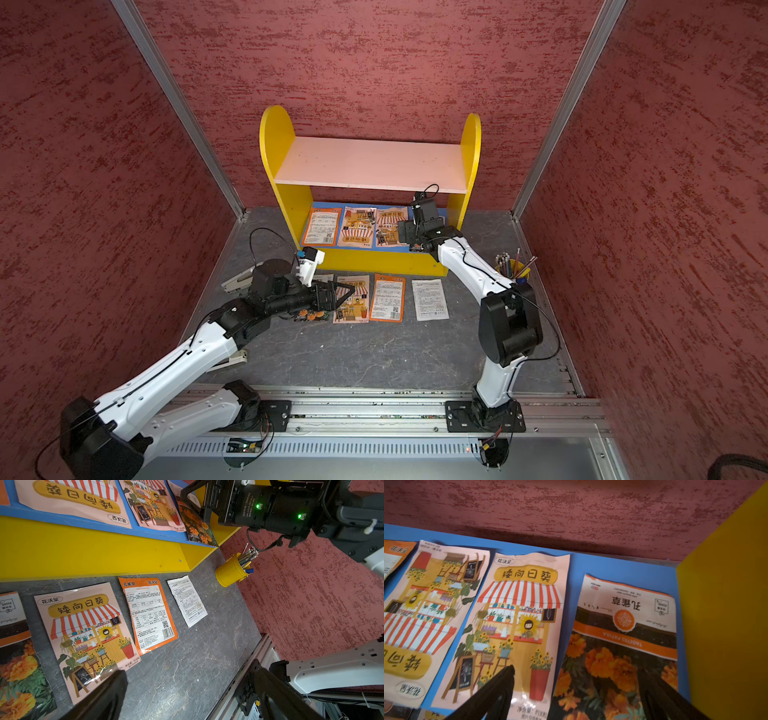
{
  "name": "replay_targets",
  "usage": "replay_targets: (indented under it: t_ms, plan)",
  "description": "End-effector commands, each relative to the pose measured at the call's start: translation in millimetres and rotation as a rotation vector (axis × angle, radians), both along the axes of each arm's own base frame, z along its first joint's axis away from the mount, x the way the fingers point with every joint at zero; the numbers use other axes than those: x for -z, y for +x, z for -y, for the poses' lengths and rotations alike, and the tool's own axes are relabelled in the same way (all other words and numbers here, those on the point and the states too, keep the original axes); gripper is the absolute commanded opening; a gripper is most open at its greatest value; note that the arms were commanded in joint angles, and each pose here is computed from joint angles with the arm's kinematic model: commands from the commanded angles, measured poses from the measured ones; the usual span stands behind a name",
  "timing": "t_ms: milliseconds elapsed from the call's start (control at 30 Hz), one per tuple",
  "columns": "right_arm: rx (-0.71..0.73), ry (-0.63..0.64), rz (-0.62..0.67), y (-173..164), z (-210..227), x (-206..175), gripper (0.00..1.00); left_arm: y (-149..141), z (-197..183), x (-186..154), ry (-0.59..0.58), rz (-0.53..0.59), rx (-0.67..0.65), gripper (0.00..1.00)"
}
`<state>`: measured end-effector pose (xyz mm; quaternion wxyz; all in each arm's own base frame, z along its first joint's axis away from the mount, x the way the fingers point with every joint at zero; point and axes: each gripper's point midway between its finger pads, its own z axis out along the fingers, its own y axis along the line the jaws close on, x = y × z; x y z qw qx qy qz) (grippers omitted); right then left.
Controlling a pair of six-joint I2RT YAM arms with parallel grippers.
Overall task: Take the seed bag off the shelf
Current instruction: Pick up the seed packet from the shelf.
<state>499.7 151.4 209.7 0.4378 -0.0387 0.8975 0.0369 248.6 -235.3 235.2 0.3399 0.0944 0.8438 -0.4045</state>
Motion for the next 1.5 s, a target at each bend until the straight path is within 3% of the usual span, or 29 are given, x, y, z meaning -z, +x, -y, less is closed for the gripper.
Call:
replay_targets:
  t_ms: [0,433,1000,1300,1467]
  plan:
    - [0.049,-0.027,-0.013,7.2,15.4,2.1,0.95,-1.9,-1.1,2.5,0.006,0.01,-0.002,1.0]
    - [0.055,-0.054,-0.067,9.4,35.3,22.4,0.94,-3.5,-1.8,7.0,0.012,0.008,0.003,1.0]
    - [0.051,-0.008,-0.074,-32.4,41.9,29.1,0.93,-3.0,0.5,6.7,0.001,0.01,0.01,1.0]
    - [0.062,0.021,-0.033,-42.6,44.9,7.9,0.93,-1.7,2.3,2.6,-0.006,0.017,0.015,1.0]
    - [0.02,0.08,0.029,-57.0,36.7,-31.1,0.93,-0.4,2.9,-1.3,-0.004,0.027,0.016,1.0]
